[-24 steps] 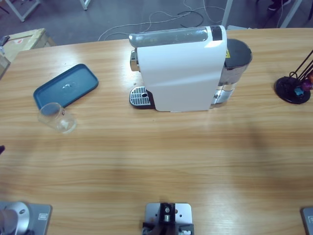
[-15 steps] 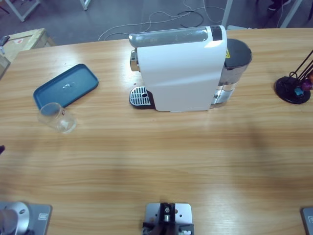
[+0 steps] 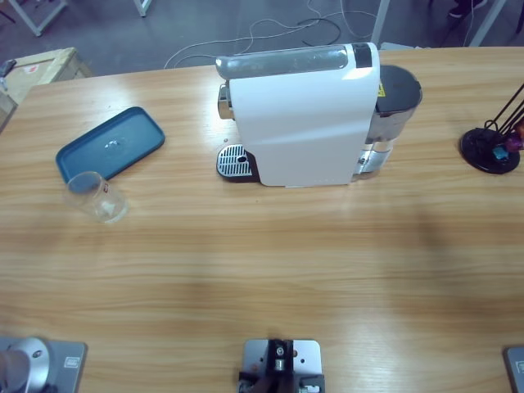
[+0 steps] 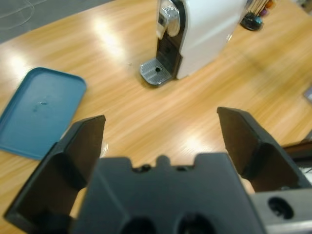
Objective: Pour coffee
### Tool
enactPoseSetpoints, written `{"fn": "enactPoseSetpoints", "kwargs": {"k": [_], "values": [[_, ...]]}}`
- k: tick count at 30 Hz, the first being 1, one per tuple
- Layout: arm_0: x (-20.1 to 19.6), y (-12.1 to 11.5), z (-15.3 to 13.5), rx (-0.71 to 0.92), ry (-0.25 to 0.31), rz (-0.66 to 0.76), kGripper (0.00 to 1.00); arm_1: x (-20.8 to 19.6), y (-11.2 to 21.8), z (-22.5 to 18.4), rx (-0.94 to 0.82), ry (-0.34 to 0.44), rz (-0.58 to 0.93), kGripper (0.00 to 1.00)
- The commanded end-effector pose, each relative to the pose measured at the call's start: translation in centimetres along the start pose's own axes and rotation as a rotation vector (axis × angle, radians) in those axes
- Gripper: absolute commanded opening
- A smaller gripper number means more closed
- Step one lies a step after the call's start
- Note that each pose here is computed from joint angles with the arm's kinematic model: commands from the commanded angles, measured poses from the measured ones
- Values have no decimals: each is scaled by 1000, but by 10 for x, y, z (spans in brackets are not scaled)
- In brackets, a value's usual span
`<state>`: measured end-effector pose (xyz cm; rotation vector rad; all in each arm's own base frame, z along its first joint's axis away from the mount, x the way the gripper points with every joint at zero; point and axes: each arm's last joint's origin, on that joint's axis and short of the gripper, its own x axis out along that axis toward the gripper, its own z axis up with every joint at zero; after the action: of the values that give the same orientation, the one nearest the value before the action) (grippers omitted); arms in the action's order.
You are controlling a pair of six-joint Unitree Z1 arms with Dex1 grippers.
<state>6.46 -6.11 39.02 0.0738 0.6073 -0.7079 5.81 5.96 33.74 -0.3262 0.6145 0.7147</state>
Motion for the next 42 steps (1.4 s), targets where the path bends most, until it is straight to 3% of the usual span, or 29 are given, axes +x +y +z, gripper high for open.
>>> {"fn": "enactPoseSetpoints", "kwargs": {"k": [1,4,7,12,17,21,24,26,27,32,37,42], "values": [[118,22,87,-531,212,-310,1000,3,0,-9,3,14,-10,1000],[155,32,103,-657,194,-313,1000,3,0,-9,3,14,-10,1000],[194,40,114,-788,261,-303,1000,4,1,-8,3,18,-9,1000],[248,49,112,-837,306,-351,985,3,0,-9,3,14,-10,1000],[271,48,107,-841,338,-323,962,5,1,-8,2,22,-10,1000],[278,43,110,-809,339,-328,580,8,1,-6,0,34,-10,1000],[283,38,110,-798,355,-348,384,8,1,-5,0,37,-10,1000],[283,37,111,-787,348,-345,34,8,1,-6,0,35,-9,1000],[282,36,112,-781,343,-346,0,8,1,-6,0,35,-9,1000],[266,26,121,-732,270,-280,0,8,1,-6,0,35,-9,1000],[265,20,124,-726,272,-308,0,7,1,-6,1,32,-9,1000],[244,-1,144,-673,215,-375,0,7,1,-6,0,33,-11,1000]]}}
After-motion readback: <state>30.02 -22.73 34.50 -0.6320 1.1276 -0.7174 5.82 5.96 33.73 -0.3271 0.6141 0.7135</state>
